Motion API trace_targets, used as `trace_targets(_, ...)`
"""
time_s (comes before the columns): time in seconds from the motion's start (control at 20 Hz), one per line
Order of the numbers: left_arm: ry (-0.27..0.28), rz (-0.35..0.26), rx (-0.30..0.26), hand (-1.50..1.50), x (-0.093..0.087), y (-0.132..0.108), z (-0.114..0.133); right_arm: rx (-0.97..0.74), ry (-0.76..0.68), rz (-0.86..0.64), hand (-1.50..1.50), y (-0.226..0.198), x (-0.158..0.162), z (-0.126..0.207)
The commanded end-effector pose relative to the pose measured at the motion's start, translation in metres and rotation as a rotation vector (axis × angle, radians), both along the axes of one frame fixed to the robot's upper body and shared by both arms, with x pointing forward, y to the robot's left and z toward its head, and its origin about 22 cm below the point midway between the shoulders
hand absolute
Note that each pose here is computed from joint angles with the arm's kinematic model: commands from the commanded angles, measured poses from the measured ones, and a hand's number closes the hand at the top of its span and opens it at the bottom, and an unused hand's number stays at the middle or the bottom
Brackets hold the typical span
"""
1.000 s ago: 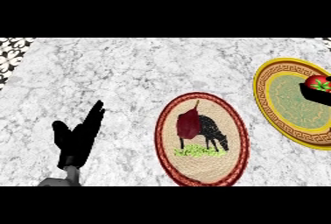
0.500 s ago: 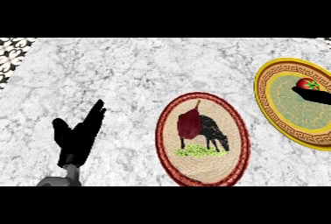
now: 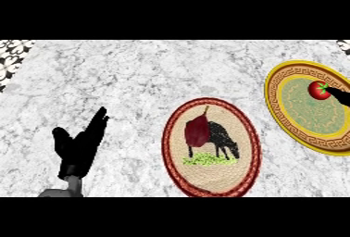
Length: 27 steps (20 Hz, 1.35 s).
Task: Pick the tomato from the placemat and place it in the plate
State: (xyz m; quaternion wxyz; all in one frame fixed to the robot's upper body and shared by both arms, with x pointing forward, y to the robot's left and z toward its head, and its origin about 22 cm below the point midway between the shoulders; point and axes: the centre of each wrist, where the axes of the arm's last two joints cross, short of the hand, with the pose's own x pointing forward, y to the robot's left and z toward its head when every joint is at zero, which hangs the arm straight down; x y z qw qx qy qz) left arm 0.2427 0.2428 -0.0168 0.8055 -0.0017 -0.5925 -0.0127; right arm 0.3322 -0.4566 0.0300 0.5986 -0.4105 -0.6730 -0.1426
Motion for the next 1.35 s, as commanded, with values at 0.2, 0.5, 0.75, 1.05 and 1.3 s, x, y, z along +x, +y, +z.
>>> trace_targets(0.2,0.083,0.016,0.005,0.0,-0.012,0.008,-0.025,0.138,-0.041,0.188,-1.5,-0.053,-0.056,-0.006)
trace_targets(0.5,0.086,0.044,-0.002,0.0,-0.028,0.007,-0.021,0.134,0.01,0.296,-1.5,-0.058,-0.115,-0.042)
trace_targets(0.75,0.084,0.046,-0.008,0.0,-0.026,0.002,-0.019,0.063,0.095,0.314,-1.5,-0.061,-0.145,-0.03)
trace_targets(1.05,0.085,0.026,-0.002,0.0,-0.032,0.008,-0.011,0.036,0.123,0.299,-1.5,-0.037,-0.191,-0.044)
trace_targets(1.3,0.098,0.02,0.0,0.0,-0.015,0.0,-0.024,0.033,0.14,0.306,-1.5,-0.026,-0.218,-0.041)
